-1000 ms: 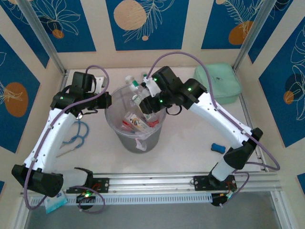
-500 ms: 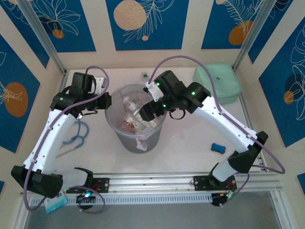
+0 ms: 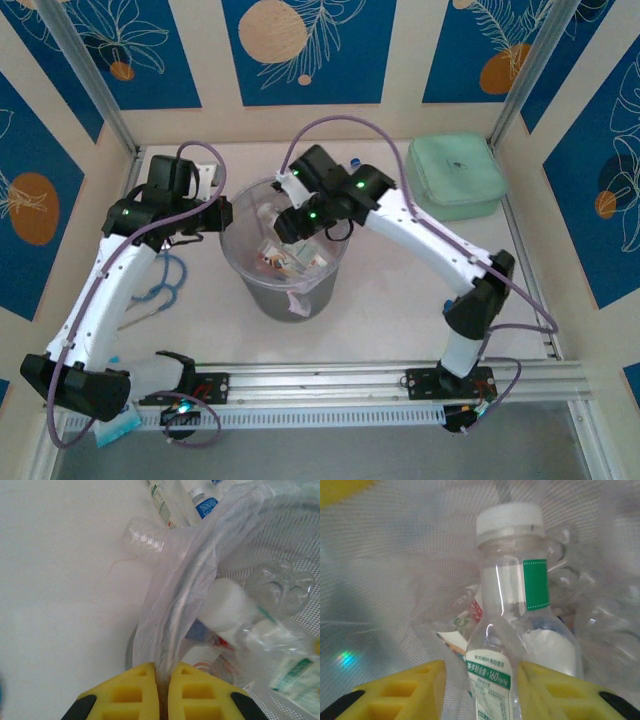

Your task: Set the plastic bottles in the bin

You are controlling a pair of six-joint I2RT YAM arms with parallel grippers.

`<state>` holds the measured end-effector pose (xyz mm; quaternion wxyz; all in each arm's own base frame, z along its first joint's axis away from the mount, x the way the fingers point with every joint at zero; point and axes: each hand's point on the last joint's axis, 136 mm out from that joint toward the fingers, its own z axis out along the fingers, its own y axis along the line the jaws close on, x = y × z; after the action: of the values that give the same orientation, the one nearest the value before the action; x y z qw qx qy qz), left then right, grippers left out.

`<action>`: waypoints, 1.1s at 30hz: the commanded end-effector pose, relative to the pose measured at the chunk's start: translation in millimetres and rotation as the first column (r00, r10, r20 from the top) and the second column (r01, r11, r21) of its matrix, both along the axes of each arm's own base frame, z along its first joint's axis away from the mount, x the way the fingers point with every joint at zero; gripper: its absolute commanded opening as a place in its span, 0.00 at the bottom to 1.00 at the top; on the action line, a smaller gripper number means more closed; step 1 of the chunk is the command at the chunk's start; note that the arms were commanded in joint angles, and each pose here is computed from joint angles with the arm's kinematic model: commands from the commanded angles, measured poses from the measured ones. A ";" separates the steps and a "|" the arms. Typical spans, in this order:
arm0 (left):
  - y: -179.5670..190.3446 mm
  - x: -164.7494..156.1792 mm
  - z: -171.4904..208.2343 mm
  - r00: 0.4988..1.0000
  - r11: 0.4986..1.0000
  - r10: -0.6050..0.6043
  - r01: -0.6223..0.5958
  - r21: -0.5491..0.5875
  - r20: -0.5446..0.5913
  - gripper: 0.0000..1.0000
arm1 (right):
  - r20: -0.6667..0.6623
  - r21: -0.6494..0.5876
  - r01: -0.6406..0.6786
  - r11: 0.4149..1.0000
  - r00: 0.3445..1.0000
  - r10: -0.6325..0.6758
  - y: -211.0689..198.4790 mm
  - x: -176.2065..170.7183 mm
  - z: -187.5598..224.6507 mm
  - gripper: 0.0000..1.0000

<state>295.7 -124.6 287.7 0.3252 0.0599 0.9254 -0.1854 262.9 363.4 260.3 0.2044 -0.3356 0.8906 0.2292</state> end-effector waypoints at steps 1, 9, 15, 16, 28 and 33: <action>-4.6 0.3 16.6 0.998 0.999 -0.005 0.008 -0.045 0.067 0.00 | -0.061 0.001 -0.018 1.000 0.998 0.018 7.6 -9.0 -14.5 0.40; -4.3 1.4 11.1 0.998 0.999 -0.007 0.009 -0.038 0.067 0.00 | 0.067 0.205 -0.013 0.979 0.998 -0.001 1.5 -12.6 68.8 0.44; -5.2 0.0 6.0 0.998 0.999 -0.012 0.016 -0.050 0.068 0.00 | 0.143 0.272 0.096 0.957 0.980 -0.139 -52.7 0.7 107.1 0.57; -5.6 -0.4 4.1 0.998 0.999 -0.013 0.016 -0.052 0.063 0.00 | 0.152 0.273 0.126 0.954 0.973 -0.172 -65.0 4.3 107.3 0.60; -15.8 6.9 -10.4 1.000 0.995 -0.022 0.024 -0.101 0.022 0.00 | 0.065 0.189 0.562 0.805 0.811 -0.581 -218.1 113.5 26.2 0.81; -18.8 6.5 -12.7 0.999 0.994 -0.040 0.040 -0.101 0.003 0.00 | -0.006 0.009 0.584 0.812 0.812 -0.584 -224.4 166.0 -35.3 0.88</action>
<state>306.9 -133.3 289.1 0.3611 0.0613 0.9055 -0.2142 412.8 136.8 244.8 0.2912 -0.0280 0.9400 0.1756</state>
